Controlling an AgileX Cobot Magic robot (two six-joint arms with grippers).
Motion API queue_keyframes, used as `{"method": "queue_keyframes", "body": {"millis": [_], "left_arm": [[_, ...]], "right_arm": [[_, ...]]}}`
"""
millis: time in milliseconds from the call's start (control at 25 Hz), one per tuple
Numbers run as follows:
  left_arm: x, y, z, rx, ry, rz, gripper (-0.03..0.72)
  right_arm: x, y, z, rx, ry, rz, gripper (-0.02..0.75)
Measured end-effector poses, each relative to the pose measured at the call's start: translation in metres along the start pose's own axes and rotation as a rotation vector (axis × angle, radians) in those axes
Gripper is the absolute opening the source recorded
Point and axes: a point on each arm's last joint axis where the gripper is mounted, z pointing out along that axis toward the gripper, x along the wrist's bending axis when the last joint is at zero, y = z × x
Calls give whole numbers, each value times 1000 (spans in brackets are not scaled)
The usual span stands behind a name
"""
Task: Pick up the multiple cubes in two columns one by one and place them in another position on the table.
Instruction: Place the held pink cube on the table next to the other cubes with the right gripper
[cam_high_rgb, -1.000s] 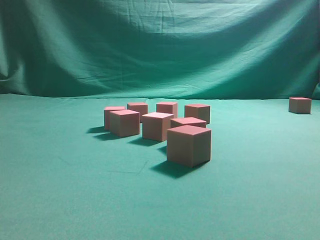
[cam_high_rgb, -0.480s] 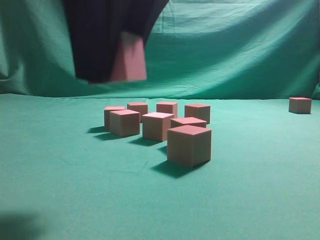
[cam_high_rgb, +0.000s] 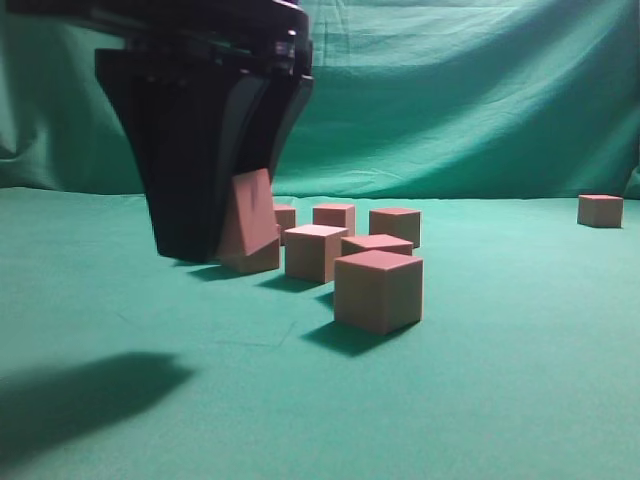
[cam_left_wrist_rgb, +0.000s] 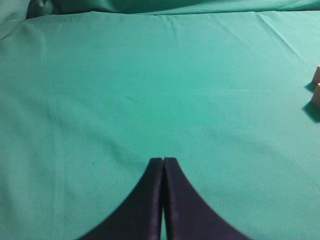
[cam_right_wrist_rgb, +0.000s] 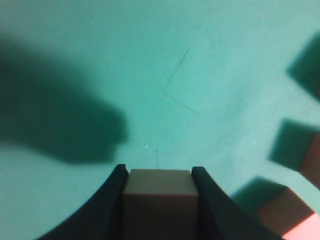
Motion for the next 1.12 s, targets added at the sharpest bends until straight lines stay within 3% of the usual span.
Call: {"method": "queue_keyframes", "body": {"millis": [240, 1120], "left_arm": [[0, 0, 0, 0, 0, 0, 0], [0, 0, 0, 0, 0, 0, 0]], "right_arm": [[-12, 0, 11, 1, -3, 50, 265], [-15, 1, 39, 52, 14, 59, 265]]}}
